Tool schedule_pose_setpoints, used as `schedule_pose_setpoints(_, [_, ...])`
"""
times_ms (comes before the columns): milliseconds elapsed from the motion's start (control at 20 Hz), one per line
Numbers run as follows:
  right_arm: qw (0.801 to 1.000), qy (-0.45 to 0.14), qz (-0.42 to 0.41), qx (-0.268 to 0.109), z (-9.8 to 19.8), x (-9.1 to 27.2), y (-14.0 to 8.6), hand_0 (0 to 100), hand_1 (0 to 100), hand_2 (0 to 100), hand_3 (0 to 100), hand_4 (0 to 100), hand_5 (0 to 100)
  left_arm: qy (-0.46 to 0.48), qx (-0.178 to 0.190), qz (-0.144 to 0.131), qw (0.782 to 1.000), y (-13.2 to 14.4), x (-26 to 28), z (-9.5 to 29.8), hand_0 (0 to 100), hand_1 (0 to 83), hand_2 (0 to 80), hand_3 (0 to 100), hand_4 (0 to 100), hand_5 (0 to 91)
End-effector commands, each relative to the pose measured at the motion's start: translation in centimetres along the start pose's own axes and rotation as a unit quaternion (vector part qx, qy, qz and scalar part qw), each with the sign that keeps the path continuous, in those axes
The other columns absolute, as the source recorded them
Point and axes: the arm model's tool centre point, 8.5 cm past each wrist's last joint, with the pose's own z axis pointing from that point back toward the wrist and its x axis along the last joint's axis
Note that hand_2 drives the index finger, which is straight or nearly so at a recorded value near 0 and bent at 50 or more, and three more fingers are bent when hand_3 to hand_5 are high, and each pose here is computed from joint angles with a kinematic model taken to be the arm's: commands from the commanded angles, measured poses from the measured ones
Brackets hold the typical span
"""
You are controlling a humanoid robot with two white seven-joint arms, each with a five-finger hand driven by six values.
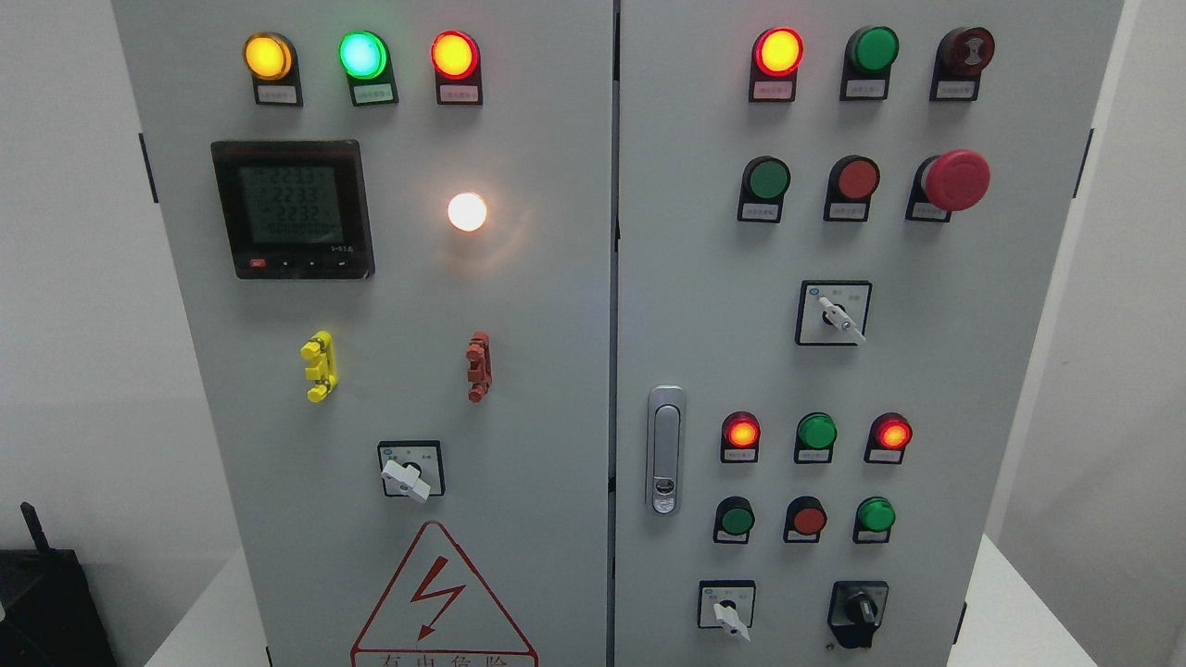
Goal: Trip black knob to open circuit
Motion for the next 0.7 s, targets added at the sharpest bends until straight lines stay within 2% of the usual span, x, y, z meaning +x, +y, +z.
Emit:
schedule_pose_setpoints(0, [0.999,-0.048,0.004,-0.001,-1.6,3.5,-0.8,0,10,0,93,82,65,-0.010,0.000,-0.001,1.000,0.1,0.7,-0.1,12,38.9,0.0,0,0,0.0])
schedule_pose_setpoints(251, [0.999,-0.051,-0.007,0.001,-1.9,4.5,-0.5,0,10,0,96,85,69,-0.010,0.000,-0.001,1.000,0.1,0.7,-0.1,12,38.9,0.0,0,0,0.0])
schedule_pose_setpoints(651, [0.998,-0.056,-0.013,0.008,-3.0,5.2,0.2,0,10,0,96,85,69,-0.009,0.000,-0.002,1.000,0.1,0.7,-0.1,12,38.9,0.0,0,0,0.0])
